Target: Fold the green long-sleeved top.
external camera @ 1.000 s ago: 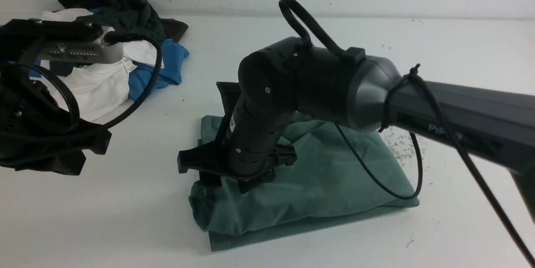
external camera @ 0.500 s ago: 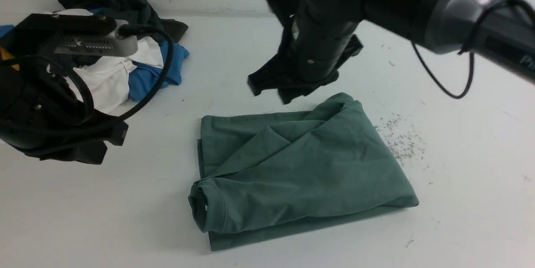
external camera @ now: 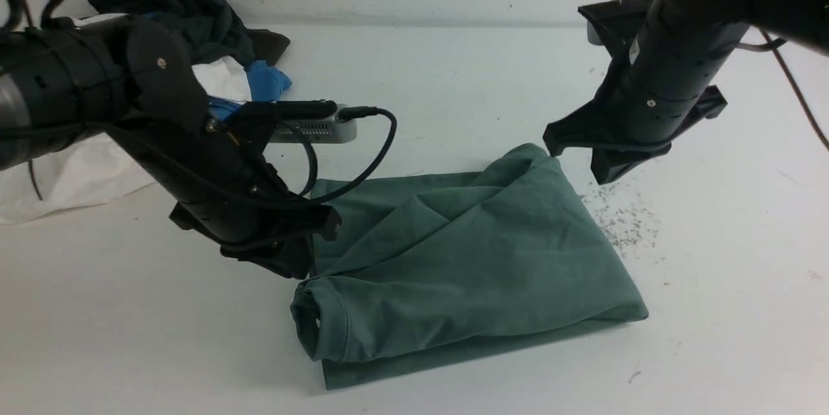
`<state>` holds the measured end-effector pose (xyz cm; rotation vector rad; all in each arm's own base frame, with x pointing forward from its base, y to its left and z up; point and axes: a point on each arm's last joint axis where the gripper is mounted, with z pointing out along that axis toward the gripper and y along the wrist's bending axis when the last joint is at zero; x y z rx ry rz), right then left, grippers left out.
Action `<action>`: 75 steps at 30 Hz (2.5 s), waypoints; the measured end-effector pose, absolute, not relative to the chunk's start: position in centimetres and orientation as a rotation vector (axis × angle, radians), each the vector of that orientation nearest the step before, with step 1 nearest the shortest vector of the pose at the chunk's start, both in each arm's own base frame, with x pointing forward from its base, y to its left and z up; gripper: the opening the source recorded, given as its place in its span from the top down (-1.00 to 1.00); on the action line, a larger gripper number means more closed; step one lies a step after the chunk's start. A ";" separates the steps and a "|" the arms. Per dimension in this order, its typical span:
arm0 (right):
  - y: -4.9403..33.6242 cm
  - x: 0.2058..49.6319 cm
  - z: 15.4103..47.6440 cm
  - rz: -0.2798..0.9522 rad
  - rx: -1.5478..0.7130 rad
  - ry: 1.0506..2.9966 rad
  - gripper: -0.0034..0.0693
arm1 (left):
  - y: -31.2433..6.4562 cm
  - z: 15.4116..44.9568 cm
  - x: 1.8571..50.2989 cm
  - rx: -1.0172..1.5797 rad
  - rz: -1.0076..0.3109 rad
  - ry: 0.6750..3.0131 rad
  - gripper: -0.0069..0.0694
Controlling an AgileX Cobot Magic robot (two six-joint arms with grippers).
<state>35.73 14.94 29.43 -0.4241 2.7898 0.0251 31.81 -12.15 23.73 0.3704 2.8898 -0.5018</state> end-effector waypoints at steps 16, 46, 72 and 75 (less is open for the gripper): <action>15.3 35.4 29.0 0.085 -0.427 2.814 0.95 | -13.8 19.5 34.4 0.368 -0.616 2.981 0.07; 19.2 38.9 24.9 0.388 -0.788 2.521 0.41 | -12.9 29.5 33.3 0.614 -0.490 2.594 0.69; 25.3 42.3 21.1 0.392 -1.160 2.317 -0.33 | -11.4 24.2 34.9 0.247 -0.258 2.943 0.69; 26.5 42.6 20.4 0.430 -1.254 2.357 -0.33 | -11.4 24.2 34.9 0.240 -0.256 2.945 0.69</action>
